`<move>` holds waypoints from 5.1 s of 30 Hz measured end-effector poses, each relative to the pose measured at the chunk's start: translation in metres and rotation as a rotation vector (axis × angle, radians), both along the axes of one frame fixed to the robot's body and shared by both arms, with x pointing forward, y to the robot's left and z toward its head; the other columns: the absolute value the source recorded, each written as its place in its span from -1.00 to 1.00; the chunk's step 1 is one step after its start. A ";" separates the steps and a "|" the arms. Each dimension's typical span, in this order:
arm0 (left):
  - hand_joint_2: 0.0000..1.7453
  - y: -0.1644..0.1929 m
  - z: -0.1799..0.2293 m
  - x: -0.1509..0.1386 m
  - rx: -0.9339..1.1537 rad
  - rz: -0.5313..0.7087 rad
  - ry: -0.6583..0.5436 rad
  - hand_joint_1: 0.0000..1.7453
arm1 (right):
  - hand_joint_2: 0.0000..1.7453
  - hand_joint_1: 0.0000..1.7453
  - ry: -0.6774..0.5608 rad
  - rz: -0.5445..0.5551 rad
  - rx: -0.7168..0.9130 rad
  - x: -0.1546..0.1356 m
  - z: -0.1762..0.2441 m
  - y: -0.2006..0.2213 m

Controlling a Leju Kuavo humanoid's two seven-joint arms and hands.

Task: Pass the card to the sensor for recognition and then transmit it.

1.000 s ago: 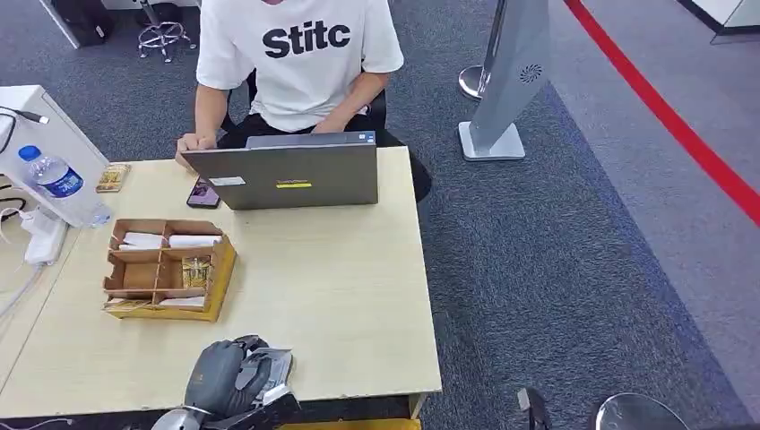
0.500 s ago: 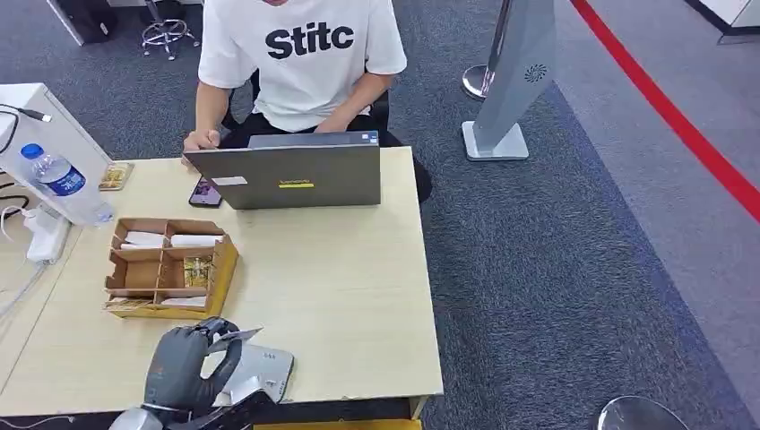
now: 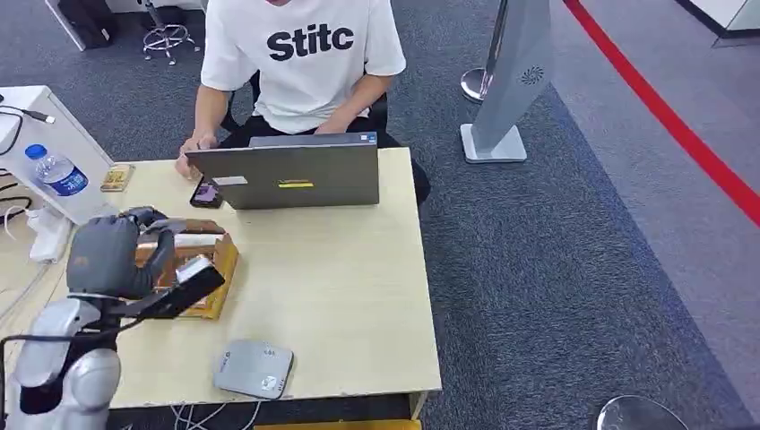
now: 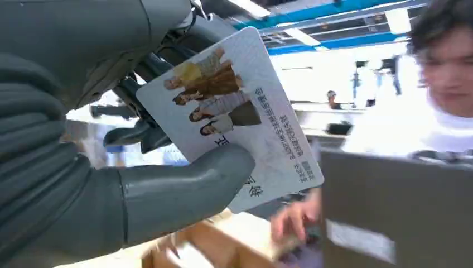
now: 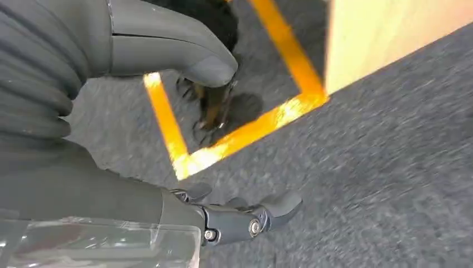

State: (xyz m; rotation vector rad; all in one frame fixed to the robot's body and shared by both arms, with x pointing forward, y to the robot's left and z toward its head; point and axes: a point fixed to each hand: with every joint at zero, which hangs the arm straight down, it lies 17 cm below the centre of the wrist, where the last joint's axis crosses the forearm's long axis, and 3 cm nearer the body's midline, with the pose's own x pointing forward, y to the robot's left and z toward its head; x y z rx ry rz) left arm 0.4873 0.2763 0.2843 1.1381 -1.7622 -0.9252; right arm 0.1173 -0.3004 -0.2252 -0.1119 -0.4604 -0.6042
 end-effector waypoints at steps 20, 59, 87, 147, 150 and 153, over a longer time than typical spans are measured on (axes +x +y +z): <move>1.00 0.072 -0.012 0.087 0.205 0.255 0.152 1.00 | 1.00 -1.00 0.080 0.017 0.014 -0.007 -0.033 -0.005; 1.00 -0.012 -0.025 -0.104 0.002 -0.295 0.014 -1.00 | 1.00 -1.00 0.211 -0.005 0.060 -0.046 -0.040 0.032; 1.00 0.083 -0.148 -0.146 0.416 -0.124 0.300 -1.00 | 1.00 -1.00 0.199 0.044 0.025 -0.042 -0.038 0.025; 1.00 0.162 -0.165 -0.051 0.444 0.264 0.203 -1.00 | 1.00 -1.00 0.204 0.096 0.036 -0.043 -0.041 0.037; 1.00 0.166 -0.163 -0.050 0.443 0.273 0.202 -1.00 | 1.00 -1.00 0.205 0.096 0.037 -0.043 -0.041 0.037; 1.00 0.168 -0.162 -0.049 0.445 0.277 0.203 -1.00 | 1.00 -1.00 0.204 0.096 0.037 -0.042 -0.041 0.037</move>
